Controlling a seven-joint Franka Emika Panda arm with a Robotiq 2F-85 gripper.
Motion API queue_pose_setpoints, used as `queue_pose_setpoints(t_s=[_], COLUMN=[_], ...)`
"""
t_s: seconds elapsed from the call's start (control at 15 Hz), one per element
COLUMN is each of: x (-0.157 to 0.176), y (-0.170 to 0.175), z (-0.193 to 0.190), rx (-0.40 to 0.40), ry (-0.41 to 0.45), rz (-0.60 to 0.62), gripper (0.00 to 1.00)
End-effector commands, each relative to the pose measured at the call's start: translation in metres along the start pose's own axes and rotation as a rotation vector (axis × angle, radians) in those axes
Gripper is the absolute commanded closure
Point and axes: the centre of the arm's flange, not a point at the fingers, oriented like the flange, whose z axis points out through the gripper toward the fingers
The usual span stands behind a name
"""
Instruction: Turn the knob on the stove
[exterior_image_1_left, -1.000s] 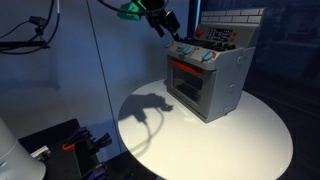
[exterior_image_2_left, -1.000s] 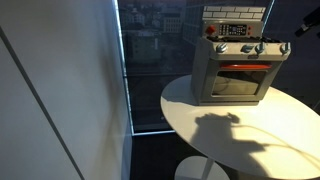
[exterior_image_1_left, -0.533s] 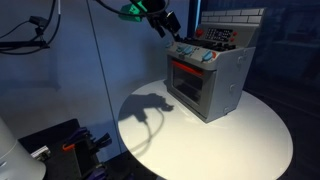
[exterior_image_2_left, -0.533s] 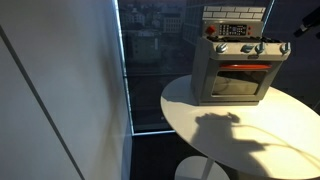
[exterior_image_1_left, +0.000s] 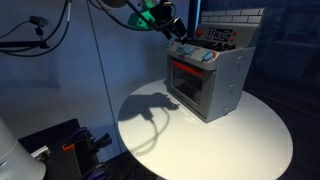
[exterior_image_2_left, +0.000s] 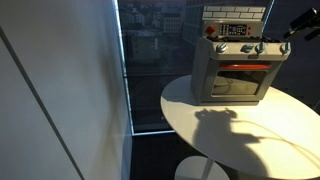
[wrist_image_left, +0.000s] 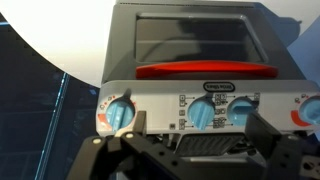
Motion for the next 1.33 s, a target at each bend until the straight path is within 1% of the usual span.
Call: queue_pose_setpoints(t_s=[0.0,0.53,1.0,1.07,1.13,1.2,1.27], x=[0.023,0.052,0.065,0.066,0.066,0.066,0.066], y=[-0.005,-0.018,-0.031,-0.033,-0.034,-0.036,-0.038], z=[0.018,0.055,0.084,0.088,0.090,0.093,0.094], rx=[0.004,0.007,-0.004,-0.006,-0.008,-0.011,-0.013], ry=[0.023,0.032,0.023,0.021,0.020,0.019,0.017], rz=[0.026,0.045,0.056,0.056,0.054,0.052,0.054], gripper=[0.00,0.00,0.00,0.10,0.15,0.28,0.38])
